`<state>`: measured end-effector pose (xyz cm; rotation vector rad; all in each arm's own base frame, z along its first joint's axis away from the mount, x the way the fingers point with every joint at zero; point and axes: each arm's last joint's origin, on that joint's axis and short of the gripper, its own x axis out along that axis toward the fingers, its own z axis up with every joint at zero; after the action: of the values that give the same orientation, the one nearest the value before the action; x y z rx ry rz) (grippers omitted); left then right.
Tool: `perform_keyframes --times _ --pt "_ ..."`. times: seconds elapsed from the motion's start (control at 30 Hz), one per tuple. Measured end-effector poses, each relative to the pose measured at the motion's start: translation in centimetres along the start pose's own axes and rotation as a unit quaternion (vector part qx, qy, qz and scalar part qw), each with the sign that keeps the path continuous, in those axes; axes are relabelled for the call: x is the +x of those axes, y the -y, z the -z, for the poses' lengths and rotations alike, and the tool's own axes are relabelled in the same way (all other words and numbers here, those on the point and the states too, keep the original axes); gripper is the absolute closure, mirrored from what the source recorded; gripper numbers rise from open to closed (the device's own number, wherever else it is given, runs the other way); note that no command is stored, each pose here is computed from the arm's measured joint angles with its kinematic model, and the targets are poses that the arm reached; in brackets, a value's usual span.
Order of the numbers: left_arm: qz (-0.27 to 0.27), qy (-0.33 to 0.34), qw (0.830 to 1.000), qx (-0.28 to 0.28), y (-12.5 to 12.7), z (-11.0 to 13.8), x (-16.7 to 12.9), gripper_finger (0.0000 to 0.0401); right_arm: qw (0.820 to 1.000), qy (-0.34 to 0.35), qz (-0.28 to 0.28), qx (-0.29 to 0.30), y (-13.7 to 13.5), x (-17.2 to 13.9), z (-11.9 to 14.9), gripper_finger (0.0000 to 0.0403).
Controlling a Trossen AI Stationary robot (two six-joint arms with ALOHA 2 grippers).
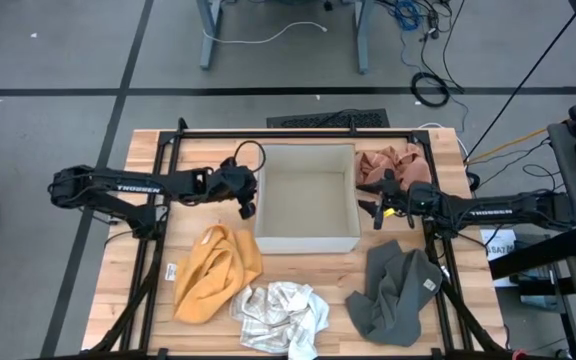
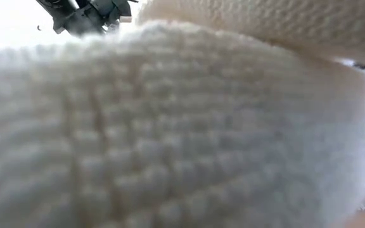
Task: Fold towel
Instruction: Adjust the laundry bin
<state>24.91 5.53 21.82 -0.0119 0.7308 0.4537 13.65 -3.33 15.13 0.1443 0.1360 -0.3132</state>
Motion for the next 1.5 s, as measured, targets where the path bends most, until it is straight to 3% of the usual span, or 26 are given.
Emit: perform_keyframes --times 0.2,0.37,0.57,0.73,1.0,1.3,1.5 --pt "-0.052 0.053 0.997 -0.008 -0.3 -0.9 -2.6 0.0268 0.999 0.043 -0.014 0.002 -0.3 -0.2 -2.1 0.0190" --pt "-0.033 0.130 0.991 -0.021 -0.3 -1.8 -6.4 0.0268 0.992 0.095 -0.088 0.001 -1.1 -0.7 -5.2 0.0190" --pt "0.060 0.204 0.977 -0.009 0.8 -1.9 -10.8 0.0268 0.969 0.138 -0.204 -0.007 -2.2 -1.9 -9.2 0.0190" --pt "0.199 0.203 0.959 0.005 3.1 -1.5 -12.1 0.0268 0.923 0.123 -0.365 0.006 -3.6 -2.8 -11.1 0.0190" --pt "0.282 0.130 0.949 0.055 9.3 -0.1 -9.8 0.0268 0.882 0.022 -0.470 0.016 -7.1 -1.9 -8.9 0.0190" --pt "0.346 0.143 0.926 0.040 15.1 0.5 -7.3 0.0268 0.866 -0.043 -0.497 -0.019 -11.8 -0.3 -5.6 0.0190" --pt "0.305 0.145 0.940 0.045 15.1 0.8 -7.1 0.0268 0.879 -0.054 -0.471 -0.051 -12.6 0.2 -4.6 0.0191"
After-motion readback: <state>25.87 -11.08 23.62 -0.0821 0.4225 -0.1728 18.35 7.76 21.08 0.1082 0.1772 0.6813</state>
